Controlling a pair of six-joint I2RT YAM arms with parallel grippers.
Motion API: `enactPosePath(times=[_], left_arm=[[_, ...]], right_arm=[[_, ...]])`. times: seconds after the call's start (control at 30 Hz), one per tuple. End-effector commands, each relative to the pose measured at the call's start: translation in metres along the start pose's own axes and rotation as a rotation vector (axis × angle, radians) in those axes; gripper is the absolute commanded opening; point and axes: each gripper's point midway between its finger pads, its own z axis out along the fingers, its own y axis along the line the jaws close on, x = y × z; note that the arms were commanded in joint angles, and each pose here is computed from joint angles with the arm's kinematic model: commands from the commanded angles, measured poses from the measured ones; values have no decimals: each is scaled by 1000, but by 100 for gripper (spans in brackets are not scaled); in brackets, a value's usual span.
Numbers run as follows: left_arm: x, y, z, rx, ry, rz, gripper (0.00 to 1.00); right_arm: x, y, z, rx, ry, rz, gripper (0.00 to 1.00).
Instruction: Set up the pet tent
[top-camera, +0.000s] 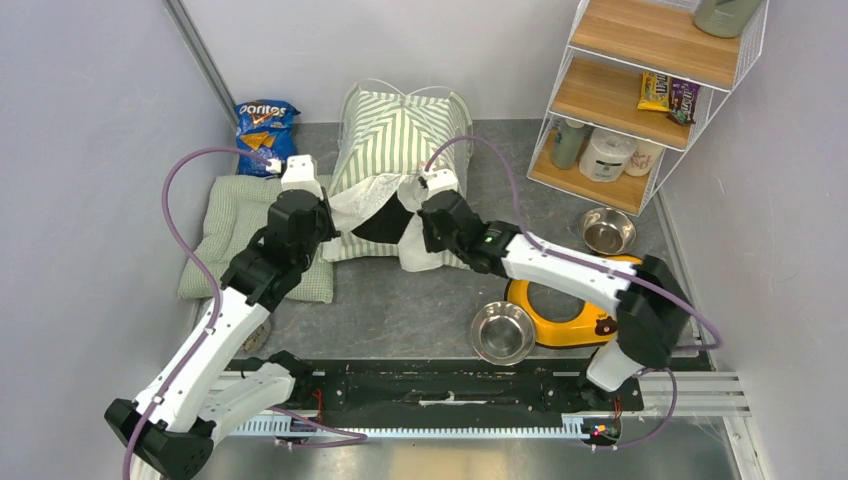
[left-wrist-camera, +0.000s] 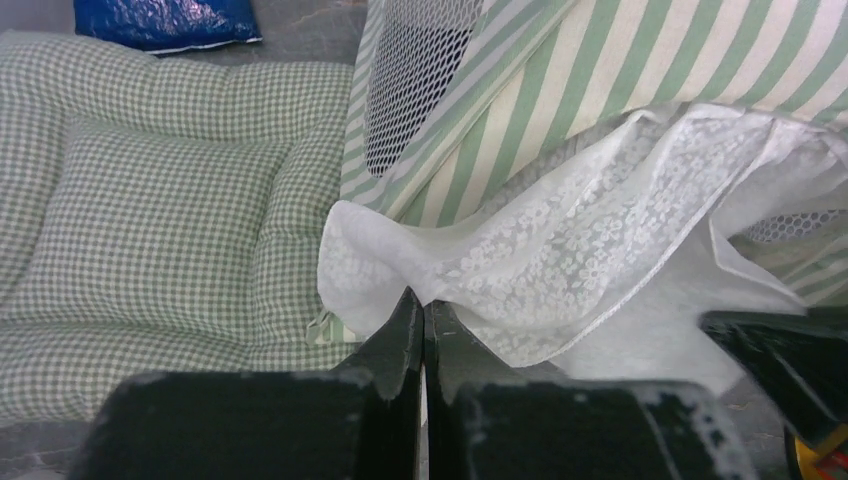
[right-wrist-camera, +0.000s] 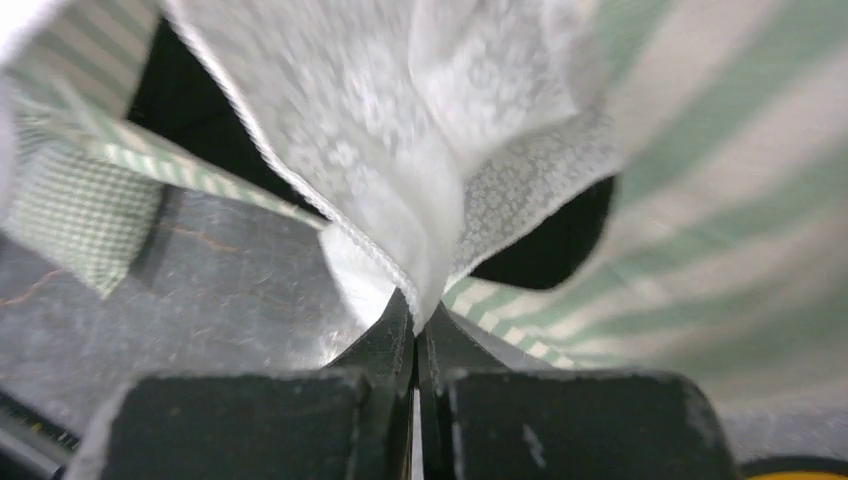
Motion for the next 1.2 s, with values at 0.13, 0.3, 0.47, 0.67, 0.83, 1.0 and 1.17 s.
enactPosePath(times=[0.13, 0.3, 0.47, 0.67, 0.83, 1.0, 1.17], left_arm=[[-33, -2, -2, -17, -30, 87, 2], [-45, 5, 4, -68, -23, 200, 2], [-59, 2, 13, -75, -21, 306, 2], [-79, -3, 29, -79, -40, 433, 2], [-90, -12, 41, -48, -62, 538, 2], [-109, -19, 49, -7, -119, 598, 2], [-129, -29, 54, 46, -169, 645, 2]], right_arm=[[-53, 12, -86, -176, -21, -23, 0], [-58, -23, -104, -29, 96, -120, 0], [-86, -61, -116, 161, 96, -290, 0], [-123, -82, -112, 250, 87, -535, 0], [-153, -97, -106, 338, 62, -684, 0], [-181, -102, -95, 349, -19, -739, 6], [-201, -85, -89, 258, -171, -742, 12]])
